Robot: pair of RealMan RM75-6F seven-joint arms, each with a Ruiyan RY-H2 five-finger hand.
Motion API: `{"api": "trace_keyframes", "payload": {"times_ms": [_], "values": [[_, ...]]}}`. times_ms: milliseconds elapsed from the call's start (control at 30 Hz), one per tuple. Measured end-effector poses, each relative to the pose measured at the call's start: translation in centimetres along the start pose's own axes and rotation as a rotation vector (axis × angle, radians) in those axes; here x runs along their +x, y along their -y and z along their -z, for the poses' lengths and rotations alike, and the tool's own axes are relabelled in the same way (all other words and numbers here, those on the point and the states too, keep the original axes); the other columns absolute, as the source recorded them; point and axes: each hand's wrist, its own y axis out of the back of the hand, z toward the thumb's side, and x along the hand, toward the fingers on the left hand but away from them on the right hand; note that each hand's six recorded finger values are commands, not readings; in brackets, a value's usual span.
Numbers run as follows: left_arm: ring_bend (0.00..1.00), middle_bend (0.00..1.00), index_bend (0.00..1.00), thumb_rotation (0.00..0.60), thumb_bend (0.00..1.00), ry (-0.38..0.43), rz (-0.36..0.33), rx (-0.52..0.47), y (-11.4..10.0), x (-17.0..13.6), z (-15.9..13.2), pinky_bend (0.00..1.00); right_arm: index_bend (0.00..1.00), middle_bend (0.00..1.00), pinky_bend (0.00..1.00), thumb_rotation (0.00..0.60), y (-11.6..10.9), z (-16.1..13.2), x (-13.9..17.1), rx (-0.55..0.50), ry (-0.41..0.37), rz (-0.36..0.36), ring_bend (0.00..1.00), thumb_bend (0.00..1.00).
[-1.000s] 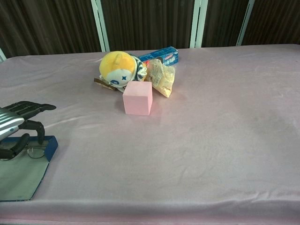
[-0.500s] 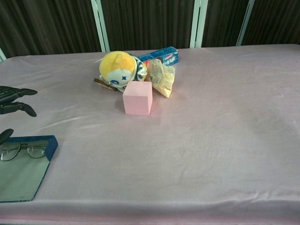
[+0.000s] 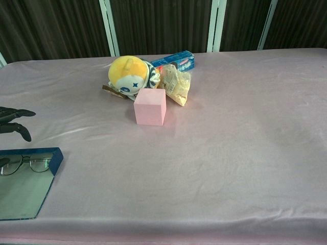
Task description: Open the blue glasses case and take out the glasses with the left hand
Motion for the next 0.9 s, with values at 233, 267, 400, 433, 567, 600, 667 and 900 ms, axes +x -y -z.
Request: {"api": "trace_keyframes", "payload": {"times_ms": [233,267,400,433,567,600,667,900], "values": [[0.00,0.04,0.35,0.600,0.38,-0.009,-0.003,0.002,0.3,0.8,0.1,0.03,0.00,0.00,0.08,0.600,-0.1,0.1,0.0,-0.002,0.003,0.003,0.00,0.19],[0.00,0.04,0.35,0.600,0.39,-0.011,-0.002,0.001,0.3,1.0,0.2,0.03,0.00,0.00,0.08,0.600,-0.1,0.1,0.0,-0.002,0.003,0.003,0.00,0.19],[0.00,0.04,0.36,0.600,0.41,-0.012,0.011,-0.001,0.4,1.2,0.3,0.03,0.00,0.00,0.08,0.600,-0.2,0.2,0.0,-0.001,0.006,0.005,0.00,0.19],[0.00,0.04,0.36,0.600,0.41,-0.013,0.013,0.000,0.5,1.2,0.4,0.03,0.00,0.00,0.08,0.600,-0.2,0.2,0.0,-0.001,0.007,0.005,0.00,0.19],[0.00,0.04,0.37,0.600,0.41,-0.017,0.023,0.001,0.7,1.2,0.5,0.03,0.00,0.00,0.08,0.600,-0.2,0.2,0.0,0.000,0.007,0.005,0.00,0.19],[0.00,0.04,0.37,0.600,0.41,-0.018,0.024,0.001,0.7,1.3,0.5,0.03,0.00,0.00,0.08,0.600,-0.1,0.2,0.0,0.000,0.007,0.005,0.00,0.19],[0.00,0.04,0.37,0.600,0.41,-0.019,0.025,0.001,0.7,1.3,0.6,0.03,0.00,0.00,0.08,0.600,-0.1,0.2,0.0,0.001,0.007,0.004,0.00,0.19],[0.00,0.04,0.38,0.600,0.41,-0.022,0.027,0.003,0.8,1.4,0.7,0.03,0.00,0.00,0.08,0.600,-0.1,0.2,0.0,0.002,0.008,0.004,0.00,0.19]]}}
